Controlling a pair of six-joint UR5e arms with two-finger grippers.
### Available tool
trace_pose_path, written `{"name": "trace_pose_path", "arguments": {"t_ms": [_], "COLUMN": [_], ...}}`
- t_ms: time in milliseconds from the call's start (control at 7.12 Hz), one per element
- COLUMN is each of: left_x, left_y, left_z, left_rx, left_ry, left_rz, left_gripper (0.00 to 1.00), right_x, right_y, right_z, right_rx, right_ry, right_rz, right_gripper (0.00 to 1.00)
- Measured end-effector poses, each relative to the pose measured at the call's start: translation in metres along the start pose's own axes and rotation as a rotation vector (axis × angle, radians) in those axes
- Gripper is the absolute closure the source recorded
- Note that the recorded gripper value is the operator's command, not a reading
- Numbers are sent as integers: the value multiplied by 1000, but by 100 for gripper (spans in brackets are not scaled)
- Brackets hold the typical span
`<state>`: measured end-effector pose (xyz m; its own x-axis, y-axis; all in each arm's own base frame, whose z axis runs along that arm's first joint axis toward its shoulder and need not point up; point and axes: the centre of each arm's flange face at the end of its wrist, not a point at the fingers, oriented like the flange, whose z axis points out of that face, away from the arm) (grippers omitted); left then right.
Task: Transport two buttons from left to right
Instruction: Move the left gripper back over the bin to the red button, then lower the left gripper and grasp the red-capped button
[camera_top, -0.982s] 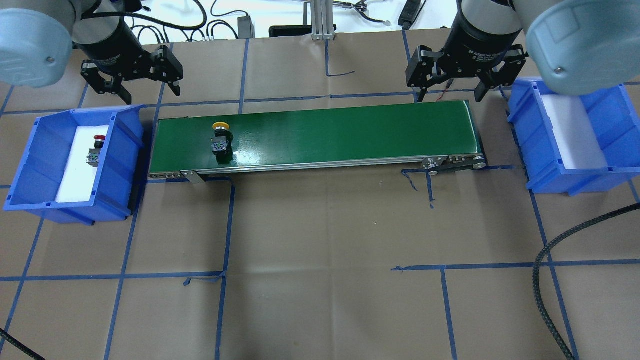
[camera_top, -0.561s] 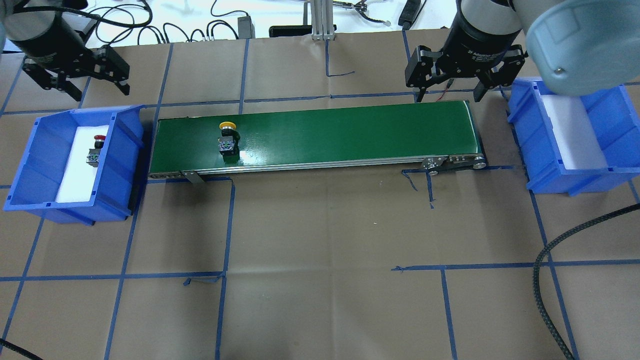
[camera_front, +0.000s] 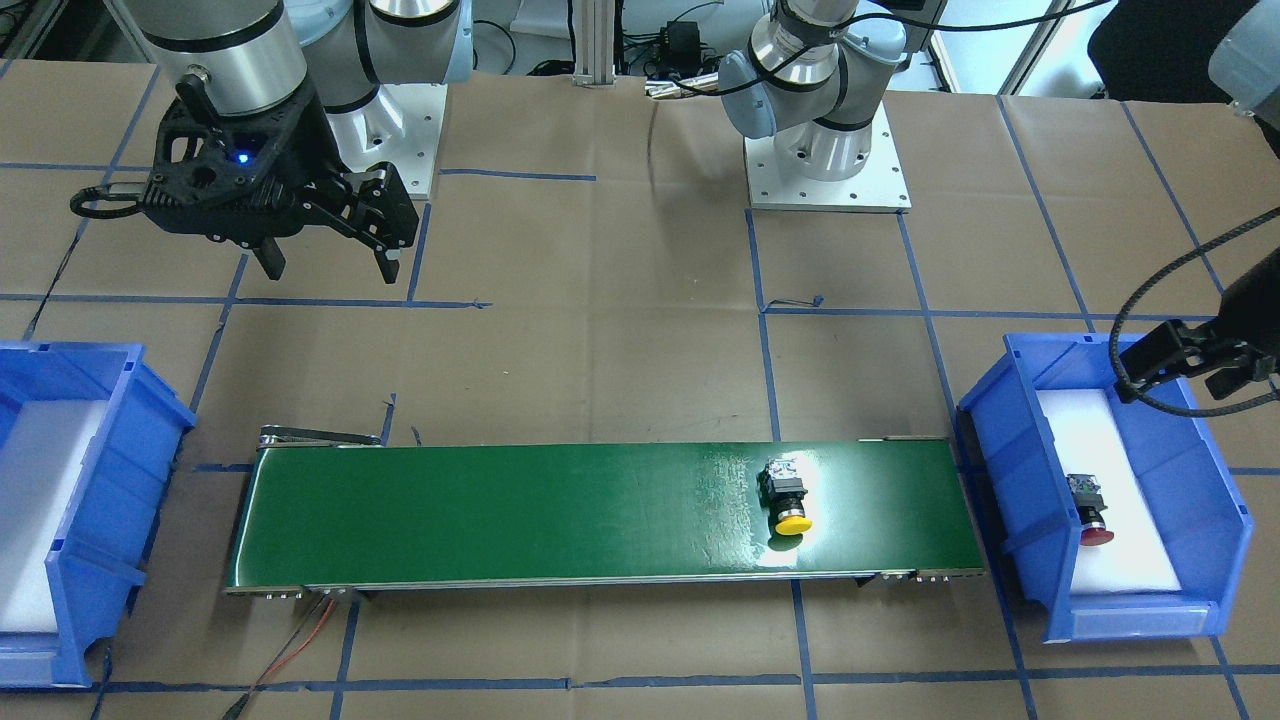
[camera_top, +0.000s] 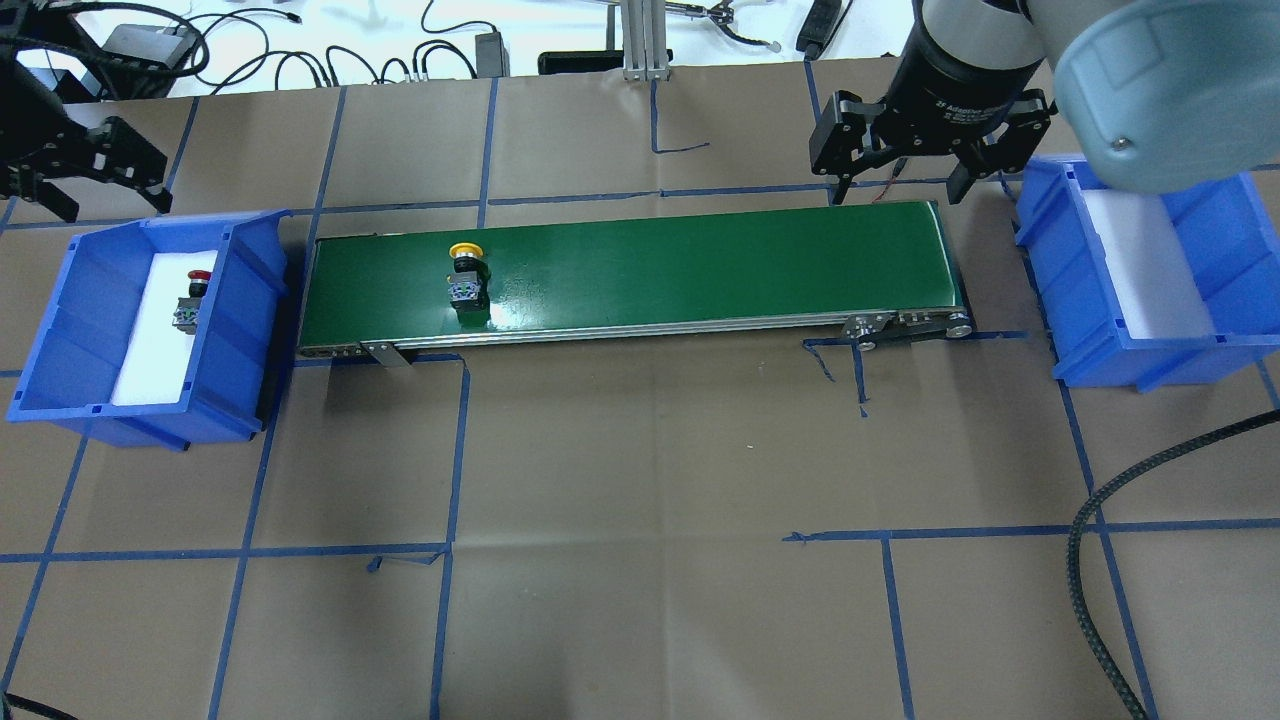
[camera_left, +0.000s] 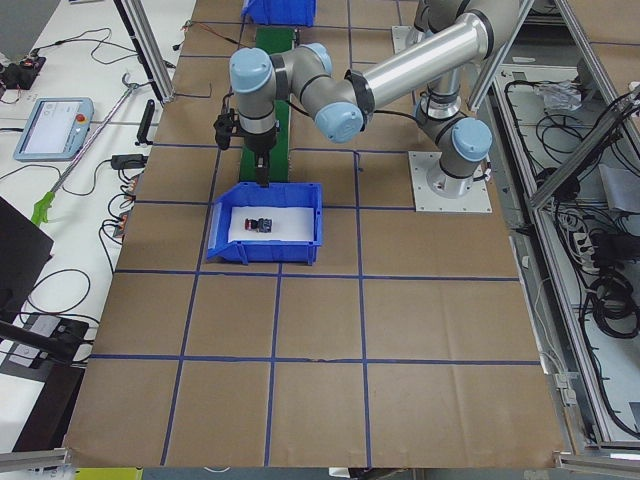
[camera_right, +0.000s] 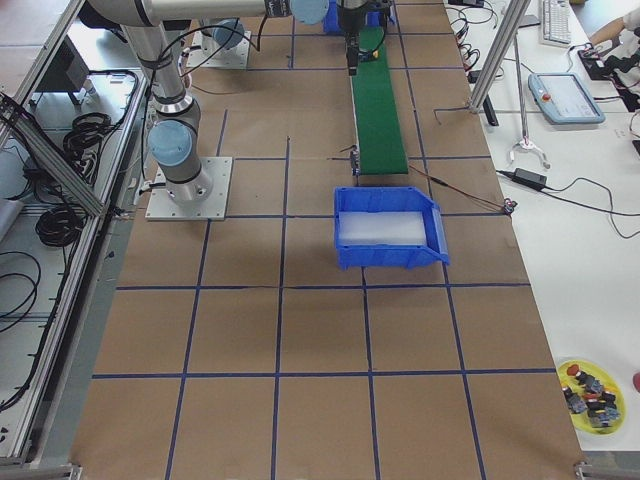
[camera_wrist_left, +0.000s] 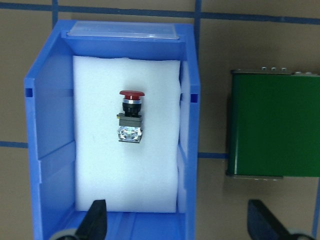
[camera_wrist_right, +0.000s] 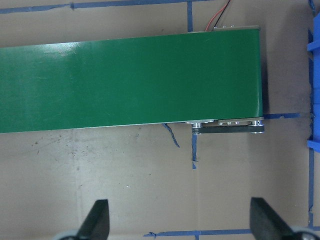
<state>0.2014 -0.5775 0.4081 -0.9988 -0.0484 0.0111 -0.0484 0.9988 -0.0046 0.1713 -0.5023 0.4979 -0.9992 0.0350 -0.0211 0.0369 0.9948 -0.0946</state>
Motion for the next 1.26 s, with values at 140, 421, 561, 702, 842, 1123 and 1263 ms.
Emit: {"name": "trace_pose_path", "arguments": {"t_ms": [140,421,561,702,842,1123,1263], "left_x": [-15,-23,-17,-13,-12,-17,-18], "left_y": [-4,-22,-32,-41,-49,-62,-67], "left_z": [16,51,66,81,96,131,147], "left_rx": [-6,14,23,36,44,55,55], "left_ry": [7,-5,-11,-19,-23,-27,-21], "left_rz": [0,0,5,12,16,20,20], "left_gripper": [1,1,1,1,1,1,1], "right_x": [0,0,0,0,0,0,0], "right_y": [-1,-1,-2,-2,-2,-2,-2], "right_z": [1,3,3,3,3,3,3], "right_rx": [-2,-5,-5,-5,-5,-4,-4], "right_ry": [0,1,0,0,-1,-1,-2], "right_rz": [0,0,1,0,0,0,1], "right_gripper": [0,0,0,0,0,0,0]}}
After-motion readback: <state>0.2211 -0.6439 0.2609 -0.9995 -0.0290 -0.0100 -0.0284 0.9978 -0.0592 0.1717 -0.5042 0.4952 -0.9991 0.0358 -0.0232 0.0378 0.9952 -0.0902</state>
